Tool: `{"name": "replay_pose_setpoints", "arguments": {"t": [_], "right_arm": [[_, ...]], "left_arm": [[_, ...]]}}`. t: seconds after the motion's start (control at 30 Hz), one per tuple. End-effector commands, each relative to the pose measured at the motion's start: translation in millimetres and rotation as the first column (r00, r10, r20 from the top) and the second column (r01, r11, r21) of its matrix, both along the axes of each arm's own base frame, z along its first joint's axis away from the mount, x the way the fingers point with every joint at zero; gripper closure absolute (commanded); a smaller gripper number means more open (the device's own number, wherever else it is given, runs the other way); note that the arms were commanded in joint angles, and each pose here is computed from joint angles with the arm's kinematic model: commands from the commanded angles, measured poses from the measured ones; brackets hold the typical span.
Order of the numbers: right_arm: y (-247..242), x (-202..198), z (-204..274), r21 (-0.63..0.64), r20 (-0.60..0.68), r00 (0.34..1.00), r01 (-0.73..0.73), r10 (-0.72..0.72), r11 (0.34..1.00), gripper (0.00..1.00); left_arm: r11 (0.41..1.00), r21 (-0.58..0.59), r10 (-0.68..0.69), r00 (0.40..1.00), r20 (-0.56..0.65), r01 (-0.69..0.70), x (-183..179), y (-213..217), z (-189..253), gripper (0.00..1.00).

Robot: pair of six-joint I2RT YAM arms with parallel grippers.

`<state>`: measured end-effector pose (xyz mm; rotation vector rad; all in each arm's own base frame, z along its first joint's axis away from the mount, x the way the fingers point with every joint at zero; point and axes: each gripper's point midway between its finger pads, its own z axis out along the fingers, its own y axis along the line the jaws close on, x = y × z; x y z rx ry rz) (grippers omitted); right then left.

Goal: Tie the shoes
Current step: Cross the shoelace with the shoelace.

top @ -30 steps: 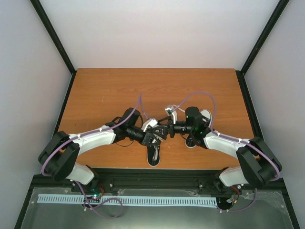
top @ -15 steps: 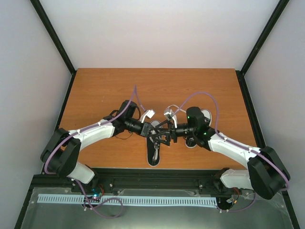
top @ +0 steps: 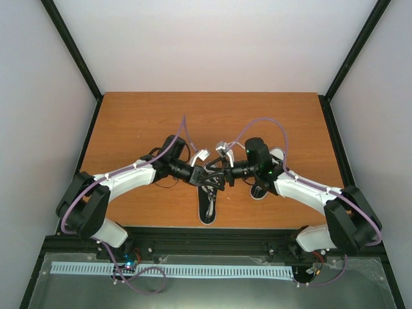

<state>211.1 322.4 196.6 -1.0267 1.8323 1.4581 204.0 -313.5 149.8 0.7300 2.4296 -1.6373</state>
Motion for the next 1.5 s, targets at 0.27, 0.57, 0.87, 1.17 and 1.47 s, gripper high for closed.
{"name": "replay_pose_setpoints", "arguments": {"t": [0.27, 0.57, 0.87, 1.17, 1.47], "right_arm": [[0, -2, 25, 0.035, 0.07, 0.997, -0.017, 0.014, 0.999, 0.0], [7, -3, 0, 0.02, 0.004, 0.998, -0.063, 0.063, 0.998, 0.0], [8, -17, -23, 0.002, -0.066, 0.992, -0.108, 0.108, 0.994, 0.02], [9, -31, -36, 0.001, -0.103, 0.989, -0.102, 0.101, 0.995, 0.02], [7, -24, -49, -0.035, -0.084, 0.996, 0.013, -0.016, 0.999, 0.02]], "left_arm": [[0.998, -0.051, -0.044, 0.999, 0.025, 0.045, -2, -4, 18, 0.94], [0.996, -0.071, -0.056, 0.998, 0.023, 0.058, -5, -5, 23, 0.94], [0.996, -0.075, -0.05, 0.998, 0.023, 0.052, -3, -6, 24, 0.94], [0.997, -0.068, -0.032, 0.999, 0.01, 0.032, -1, -6, 22, 0.94], [0.998, -0.069, -0.015, 1.0, 0.016, 0.016, 0, -5, 24, 0.94]]}}
